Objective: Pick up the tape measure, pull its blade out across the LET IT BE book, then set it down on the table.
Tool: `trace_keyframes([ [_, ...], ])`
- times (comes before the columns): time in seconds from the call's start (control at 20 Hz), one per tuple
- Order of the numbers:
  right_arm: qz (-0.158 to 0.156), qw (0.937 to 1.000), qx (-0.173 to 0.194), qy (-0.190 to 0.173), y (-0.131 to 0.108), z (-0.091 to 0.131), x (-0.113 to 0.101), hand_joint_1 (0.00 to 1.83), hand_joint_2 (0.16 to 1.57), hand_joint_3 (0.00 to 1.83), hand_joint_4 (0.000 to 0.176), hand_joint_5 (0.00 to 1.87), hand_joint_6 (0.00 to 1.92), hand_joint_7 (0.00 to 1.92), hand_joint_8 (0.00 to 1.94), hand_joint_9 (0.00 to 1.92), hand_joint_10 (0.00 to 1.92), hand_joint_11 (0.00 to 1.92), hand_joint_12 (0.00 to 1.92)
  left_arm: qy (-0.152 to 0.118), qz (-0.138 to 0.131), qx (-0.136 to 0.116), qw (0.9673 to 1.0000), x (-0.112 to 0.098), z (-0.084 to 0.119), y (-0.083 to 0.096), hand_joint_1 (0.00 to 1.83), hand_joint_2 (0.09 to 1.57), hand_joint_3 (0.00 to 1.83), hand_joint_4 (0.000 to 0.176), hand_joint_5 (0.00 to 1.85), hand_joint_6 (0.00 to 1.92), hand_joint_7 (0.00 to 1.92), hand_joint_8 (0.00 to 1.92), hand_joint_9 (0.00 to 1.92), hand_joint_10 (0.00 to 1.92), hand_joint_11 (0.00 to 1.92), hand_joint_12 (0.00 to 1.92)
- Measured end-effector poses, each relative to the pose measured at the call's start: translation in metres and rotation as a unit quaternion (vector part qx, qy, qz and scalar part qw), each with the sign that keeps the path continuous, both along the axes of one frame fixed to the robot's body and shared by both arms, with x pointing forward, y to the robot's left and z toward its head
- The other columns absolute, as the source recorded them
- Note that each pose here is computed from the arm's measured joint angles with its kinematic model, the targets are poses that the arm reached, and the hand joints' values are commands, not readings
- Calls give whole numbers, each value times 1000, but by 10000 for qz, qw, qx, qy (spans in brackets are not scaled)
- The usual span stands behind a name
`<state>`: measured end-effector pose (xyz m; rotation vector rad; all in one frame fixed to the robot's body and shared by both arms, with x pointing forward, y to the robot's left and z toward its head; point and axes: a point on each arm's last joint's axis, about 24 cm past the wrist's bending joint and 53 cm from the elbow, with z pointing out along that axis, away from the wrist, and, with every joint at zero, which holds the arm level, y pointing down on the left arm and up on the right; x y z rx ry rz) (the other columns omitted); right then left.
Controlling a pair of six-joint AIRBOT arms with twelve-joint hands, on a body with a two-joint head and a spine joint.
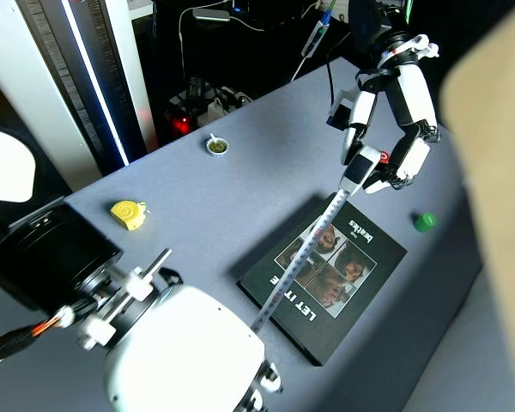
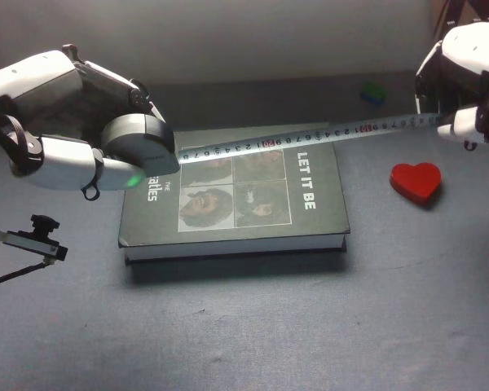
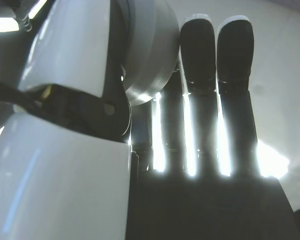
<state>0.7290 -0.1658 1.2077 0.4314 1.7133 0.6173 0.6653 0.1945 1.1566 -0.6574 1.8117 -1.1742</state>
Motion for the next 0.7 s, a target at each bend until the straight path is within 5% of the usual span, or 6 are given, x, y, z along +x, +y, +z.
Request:
trace_keyframes([
  [0.6,119,9997,-181,-75,9,-4,-11,1359,1147,0,0,828,1197,1003,878,815,1343,681,1332,17,-15,58,10000,-1,-2,0,1373,1106,0,0,1025,679,956,1011,959,1316,787,1394],
  [0.7,109,9997,-181,-81,9,-3,-11,1204,1156,0,0,836,1226,984,968,880,783,685,1306,16,-15,59,10000,-1,-2,0,1374,1104,0,0,1030,672,968,997,956,1319,788,1391],
])
